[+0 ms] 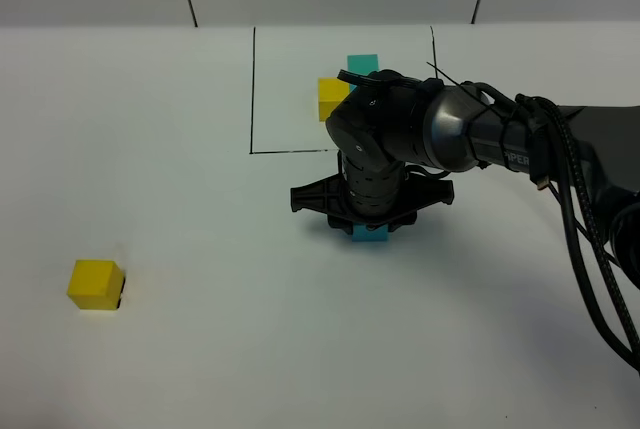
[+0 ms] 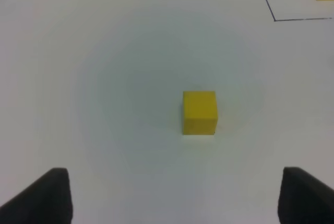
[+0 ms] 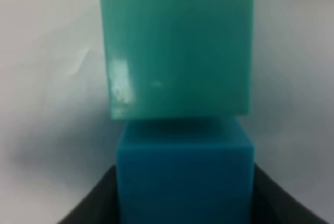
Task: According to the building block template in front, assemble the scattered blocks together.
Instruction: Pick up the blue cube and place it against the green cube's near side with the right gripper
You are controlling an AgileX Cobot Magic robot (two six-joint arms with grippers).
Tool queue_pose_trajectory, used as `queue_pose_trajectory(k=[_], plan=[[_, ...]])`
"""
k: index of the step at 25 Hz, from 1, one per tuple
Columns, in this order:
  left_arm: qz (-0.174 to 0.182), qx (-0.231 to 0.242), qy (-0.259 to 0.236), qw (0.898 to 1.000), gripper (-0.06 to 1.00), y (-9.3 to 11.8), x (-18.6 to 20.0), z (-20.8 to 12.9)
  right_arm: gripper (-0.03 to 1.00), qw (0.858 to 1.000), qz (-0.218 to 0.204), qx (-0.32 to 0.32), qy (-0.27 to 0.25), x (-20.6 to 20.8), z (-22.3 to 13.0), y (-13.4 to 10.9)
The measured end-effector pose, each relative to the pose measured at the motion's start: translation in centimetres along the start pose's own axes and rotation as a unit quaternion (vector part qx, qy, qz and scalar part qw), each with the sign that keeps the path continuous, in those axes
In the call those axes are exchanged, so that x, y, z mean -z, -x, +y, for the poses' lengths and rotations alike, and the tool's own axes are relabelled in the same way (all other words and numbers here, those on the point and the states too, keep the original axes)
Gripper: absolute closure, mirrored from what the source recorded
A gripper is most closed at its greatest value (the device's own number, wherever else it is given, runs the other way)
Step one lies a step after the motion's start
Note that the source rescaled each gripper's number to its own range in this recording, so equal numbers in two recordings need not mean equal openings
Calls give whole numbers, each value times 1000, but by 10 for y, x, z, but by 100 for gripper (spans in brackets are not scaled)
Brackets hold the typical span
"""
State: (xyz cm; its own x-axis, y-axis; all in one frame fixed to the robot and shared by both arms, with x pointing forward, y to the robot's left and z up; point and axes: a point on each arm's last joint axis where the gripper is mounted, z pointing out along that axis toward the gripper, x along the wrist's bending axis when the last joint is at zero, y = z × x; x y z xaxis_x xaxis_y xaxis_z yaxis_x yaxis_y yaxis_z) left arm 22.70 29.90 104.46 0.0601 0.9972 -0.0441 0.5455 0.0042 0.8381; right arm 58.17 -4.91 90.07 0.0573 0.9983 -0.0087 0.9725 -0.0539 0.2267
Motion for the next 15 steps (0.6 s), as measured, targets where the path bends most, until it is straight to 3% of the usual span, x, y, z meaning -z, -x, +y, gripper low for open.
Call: queue_pose_trajectory(k=[15], plan=[[0, 0, 0, 1000, 10, 0, 0, 0, 95, 1000, 5, 3, 5, -1, 1, -1]])
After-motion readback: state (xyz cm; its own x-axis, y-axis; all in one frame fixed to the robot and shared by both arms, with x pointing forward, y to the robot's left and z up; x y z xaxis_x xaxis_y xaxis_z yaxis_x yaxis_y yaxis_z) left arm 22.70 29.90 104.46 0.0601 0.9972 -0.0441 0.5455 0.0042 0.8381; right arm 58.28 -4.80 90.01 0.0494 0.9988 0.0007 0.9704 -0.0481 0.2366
